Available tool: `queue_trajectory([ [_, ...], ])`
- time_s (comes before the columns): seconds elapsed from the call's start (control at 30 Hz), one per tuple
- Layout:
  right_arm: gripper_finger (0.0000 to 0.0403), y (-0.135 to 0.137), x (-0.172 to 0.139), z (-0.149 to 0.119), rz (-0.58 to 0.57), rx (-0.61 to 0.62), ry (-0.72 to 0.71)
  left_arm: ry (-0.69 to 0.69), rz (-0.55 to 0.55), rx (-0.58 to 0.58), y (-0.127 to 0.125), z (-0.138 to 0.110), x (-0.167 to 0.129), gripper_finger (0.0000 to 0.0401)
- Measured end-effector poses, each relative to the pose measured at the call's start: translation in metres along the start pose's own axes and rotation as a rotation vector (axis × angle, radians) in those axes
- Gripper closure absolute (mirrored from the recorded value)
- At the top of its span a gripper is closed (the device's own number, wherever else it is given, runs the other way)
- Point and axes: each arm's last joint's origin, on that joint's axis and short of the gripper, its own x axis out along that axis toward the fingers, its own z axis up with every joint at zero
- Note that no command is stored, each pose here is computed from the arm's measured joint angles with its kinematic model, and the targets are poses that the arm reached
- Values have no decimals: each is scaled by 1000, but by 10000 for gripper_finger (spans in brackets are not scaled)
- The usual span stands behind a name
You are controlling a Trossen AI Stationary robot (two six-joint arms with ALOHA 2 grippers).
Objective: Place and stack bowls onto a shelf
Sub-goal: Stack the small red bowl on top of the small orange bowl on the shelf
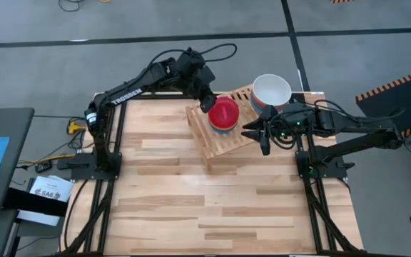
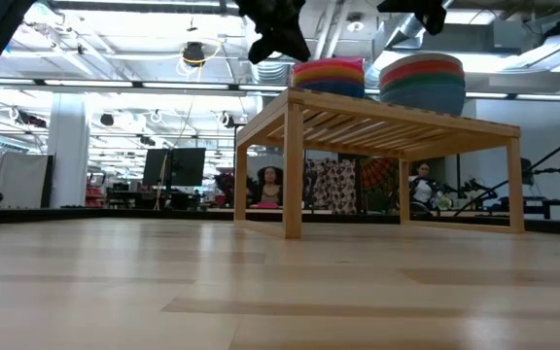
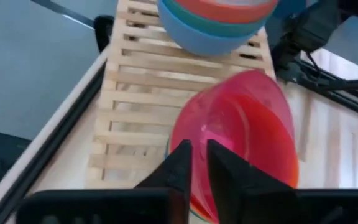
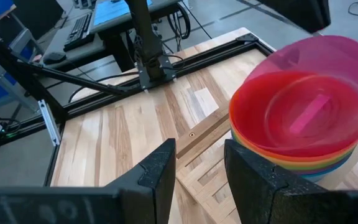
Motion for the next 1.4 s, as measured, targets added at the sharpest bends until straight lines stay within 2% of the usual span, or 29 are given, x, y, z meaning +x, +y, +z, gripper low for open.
queue_trajectory([
  [0.13, 241, 0, 0, 0, 0, 0, 0, 31, -33, -7, 0, -3, 0, 320],
  [0.3, 241, 0, 0, 1, 2, 1, -6, -7, -60, 0, 0, 4, -9, 249],
  [0.47, 241, 1, 0, 5, -21, 5, -65, -129, -58, 89, -1, 20, -32, 218],
  [0.57, 241, 0, 0, 7, -31, -3, -85, -170, -25, 128, -2, 24, -31, 244],
  [0.6, 241, 0, 0, 7, -32, -7, -83, -191, -4, 152, -4, 25, -29, 266],
  [0.7, 241, 0, 0, 7, -32, -10, -81, -271, 8, 185, -11, 27, -19, 365],
  [0.73, 241, 0, 0, 7, -34, -15, -81, -283, 3, 180, -13, 25, -15, 381],
  [0.9, 241, 0, 0, 8, -47, -41, -96, -350, 16, 180, -23, 10, 10, 399],
  [1.0, 241, 1, -2, 10, -40, -43, -117, -408, 24, 133, -23, -6, 25, 401],
  [1.1, 241, 1, -4, 11, -37, -61, -129, -550, 4, 84, -20, -20, 27, 401],
  [1.2, 241, 1, -6, 12, -35, -63, -143, -666, 38, 43, -16, -36, 23, 401],
  [1.33, 241, 1, -6, 12, -38, -79, -142, -670, 44, 0, -12, -60, 37, 401],
  [1.4, 241, 1, -6, 12, -39, -80, -142, -669, 40, -13, -12, -63, 40, 401],
])
